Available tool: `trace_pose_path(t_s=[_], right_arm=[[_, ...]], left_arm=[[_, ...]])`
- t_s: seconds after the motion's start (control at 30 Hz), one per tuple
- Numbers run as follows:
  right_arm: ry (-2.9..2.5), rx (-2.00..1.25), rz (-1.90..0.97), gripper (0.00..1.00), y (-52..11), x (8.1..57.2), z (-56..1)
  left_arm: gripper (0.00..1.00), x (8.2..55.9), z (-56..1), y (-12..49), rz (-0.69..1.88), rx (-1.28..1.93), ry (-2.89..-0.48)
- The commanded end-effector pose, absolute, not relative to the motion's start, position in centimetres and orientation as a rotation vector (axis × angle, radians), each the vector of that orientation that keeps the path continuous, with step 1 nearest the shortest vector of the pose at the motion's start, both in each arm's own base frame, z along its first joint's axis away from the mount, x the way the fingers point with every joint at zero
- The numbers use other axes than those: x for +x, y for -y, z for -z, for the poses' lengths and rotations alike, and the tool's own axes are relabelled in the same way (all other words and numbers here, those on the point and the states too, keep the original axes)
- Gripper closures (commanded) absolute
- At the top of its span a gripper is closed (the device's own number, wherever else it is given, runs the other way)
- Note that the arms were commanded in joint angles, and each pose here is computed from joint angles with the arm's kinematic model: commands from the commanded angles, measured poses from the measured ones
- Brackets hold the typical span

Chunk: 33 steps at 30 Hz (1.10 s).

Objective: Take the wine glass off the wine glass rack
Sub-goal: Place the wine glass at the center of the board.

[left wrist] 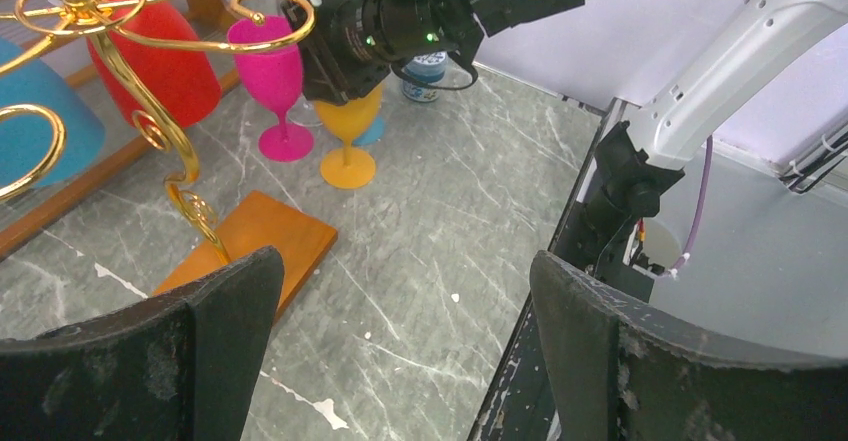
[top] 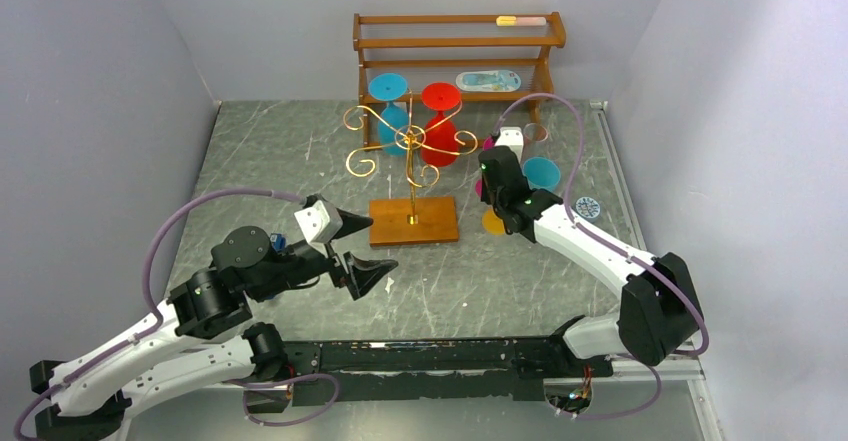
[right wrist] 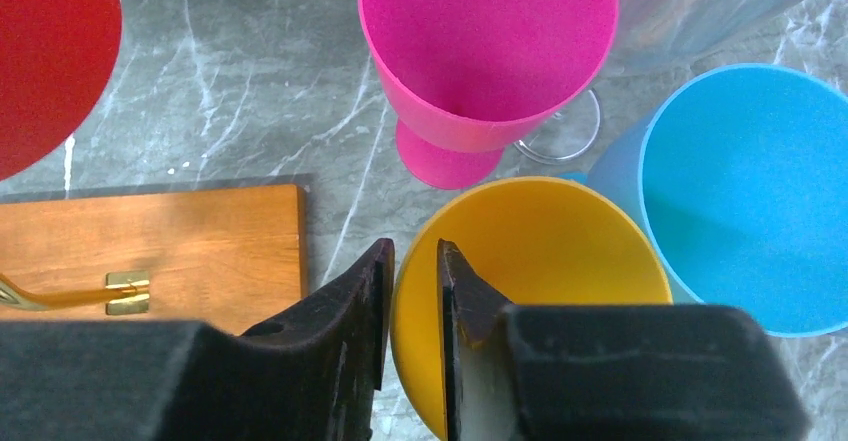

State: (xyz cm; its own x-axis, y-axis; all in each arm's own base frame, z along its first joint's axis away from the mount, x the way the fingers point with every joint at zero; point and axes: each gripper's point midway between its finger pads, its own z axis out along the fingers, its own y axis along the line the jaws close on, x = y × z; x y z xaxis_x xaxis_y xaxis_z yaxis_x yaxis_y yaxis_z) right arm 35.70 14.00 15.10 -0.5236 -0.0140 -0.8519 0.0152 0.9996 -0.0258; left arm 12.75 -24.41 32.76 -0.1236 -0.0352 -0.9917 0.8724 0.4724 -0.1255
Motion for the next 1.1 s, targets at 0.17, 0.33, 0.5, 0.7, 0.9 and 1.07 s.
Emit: trace_pose_path(t_s=[0.17, 0.33, 0.5, 0.7, 0.9, 1.07], right_arm=[[-2.076, 0.008, 0.002, 0.67, -14.1, 36.2, -19.2], [-2.067, -0.009, -0.061, 0.67, -14.8, 35.8, -21.1], [-2.056, 0.025, -0.132, 0.66, -14.7, 34.3, -23.0], [-2.020, 0.102, -0.299, 0.66, -14.2, 30.6, -25.2], [-1.960, 0.195, -0.509, 0.65, -14.0, 26.7, -27.2], [-1.981, 0.237, -0.631, 0.64, -14.2, 23.9, -27.4]], left_arm=[[0.03, 13.1, -32.2, 24.4, 0.902, 0.767, -1.549], [0.03, 13.8, -32.8, 24.4, 0.875, 0.732, -1.574], [0.03, 14.3, -33.7, 24.6, 0.846, 0.737, -1.605], [0.02, 15.6, -35.7, 24.7, 0.791, 0.687, -1.657], [0.02, 18.7, -37.3, 24.7, 0.611, 0.625, -1.753], [0.02, 22.4, -40.4, 24.5, 0.595, 0.563, -1.751]])
